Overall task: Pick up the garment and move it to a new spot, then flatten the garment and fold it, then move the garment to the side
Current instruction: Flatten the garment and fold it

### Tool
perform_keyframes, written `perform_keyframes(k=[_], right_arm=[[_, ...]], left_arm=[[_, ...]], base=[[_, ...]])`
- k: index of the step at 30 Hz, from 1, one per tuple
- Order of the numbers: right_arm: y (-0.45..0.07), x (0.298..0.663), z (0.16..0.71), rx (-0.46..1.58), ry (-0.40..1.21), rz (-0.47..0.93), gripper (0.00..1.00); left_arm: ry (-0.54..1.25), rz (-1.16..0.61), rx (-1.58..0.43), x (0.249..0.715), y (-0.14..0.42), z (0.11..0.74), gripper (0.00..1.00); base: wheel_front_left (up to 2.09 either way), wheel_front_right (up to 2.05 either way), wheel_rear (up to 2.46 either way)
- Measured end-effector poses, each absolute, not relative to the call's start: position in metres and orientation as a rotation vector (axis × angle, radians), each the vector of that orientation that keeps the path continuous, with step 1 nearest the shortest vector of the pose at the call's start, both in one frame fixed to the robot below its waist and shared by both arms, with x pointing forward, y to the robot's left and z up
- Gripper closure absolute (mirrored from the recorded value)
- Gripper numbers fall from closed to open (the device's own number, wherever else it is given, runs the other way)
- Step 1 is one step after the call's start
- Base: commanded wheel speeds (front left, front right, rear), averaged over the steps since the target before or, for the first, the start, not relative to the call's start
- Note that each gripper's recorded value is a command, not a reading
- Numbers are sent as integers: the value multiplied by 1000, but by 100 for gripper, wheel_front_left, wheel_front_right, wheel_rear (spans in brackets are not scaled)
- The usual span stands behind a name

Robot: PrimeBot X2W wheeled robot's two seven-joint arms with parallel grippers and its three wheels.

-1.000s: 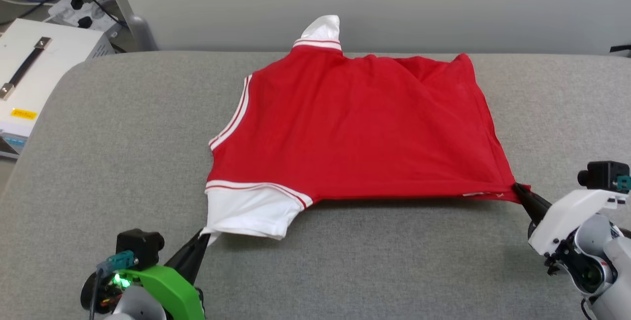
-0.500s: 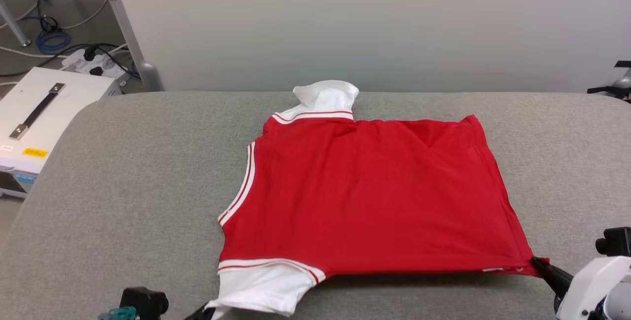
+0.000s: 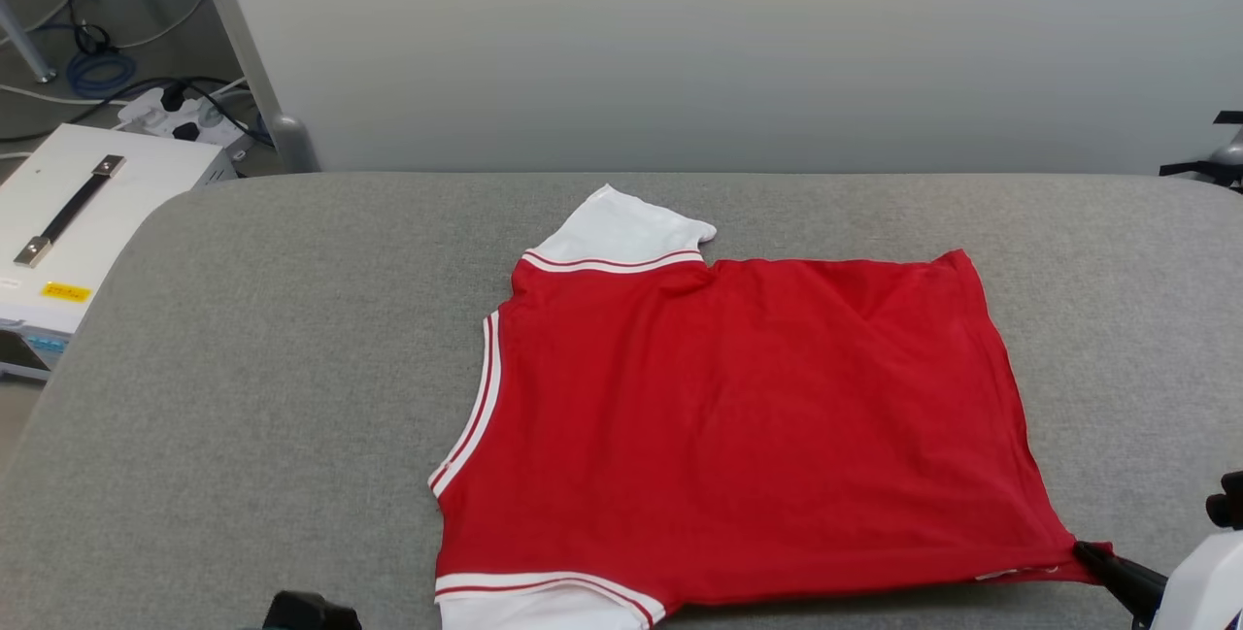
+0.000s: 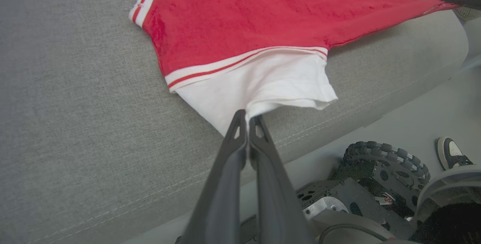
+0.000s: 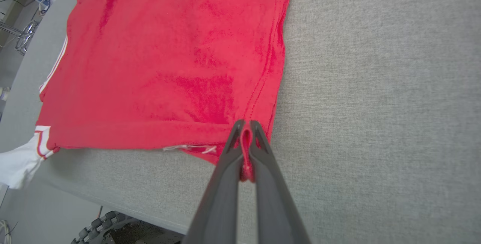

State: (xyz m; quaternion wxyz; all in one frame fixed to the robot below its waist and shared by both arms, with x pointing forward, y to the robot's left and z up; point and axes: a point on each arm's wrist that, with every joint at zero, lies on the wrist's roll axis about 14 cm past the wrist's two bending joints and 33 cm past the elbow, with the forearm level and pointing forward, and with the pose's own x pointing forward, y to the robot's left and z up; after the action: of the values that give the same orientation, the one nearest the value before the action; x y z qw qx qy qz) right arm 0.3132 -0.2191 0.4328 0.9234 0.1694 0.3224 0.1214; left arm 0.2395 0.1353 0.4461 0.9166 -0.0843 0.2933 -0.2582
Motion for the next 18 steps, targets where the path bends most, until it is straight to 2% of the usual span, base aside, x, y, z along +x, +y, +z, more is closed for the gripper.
perform_keyframes(k=[9, 18], right_arm=[[-213, 336, 449, 336, 649, 252, 100], [-210, 377, 450, 319, 650, 227, 100]], left_arm=[[413, -529, -91, 311, 139, 486, 100], [454, -531, -31, 368, 142, 474, 100]], base=[[0, 0, 0], [0, 0, 0]])
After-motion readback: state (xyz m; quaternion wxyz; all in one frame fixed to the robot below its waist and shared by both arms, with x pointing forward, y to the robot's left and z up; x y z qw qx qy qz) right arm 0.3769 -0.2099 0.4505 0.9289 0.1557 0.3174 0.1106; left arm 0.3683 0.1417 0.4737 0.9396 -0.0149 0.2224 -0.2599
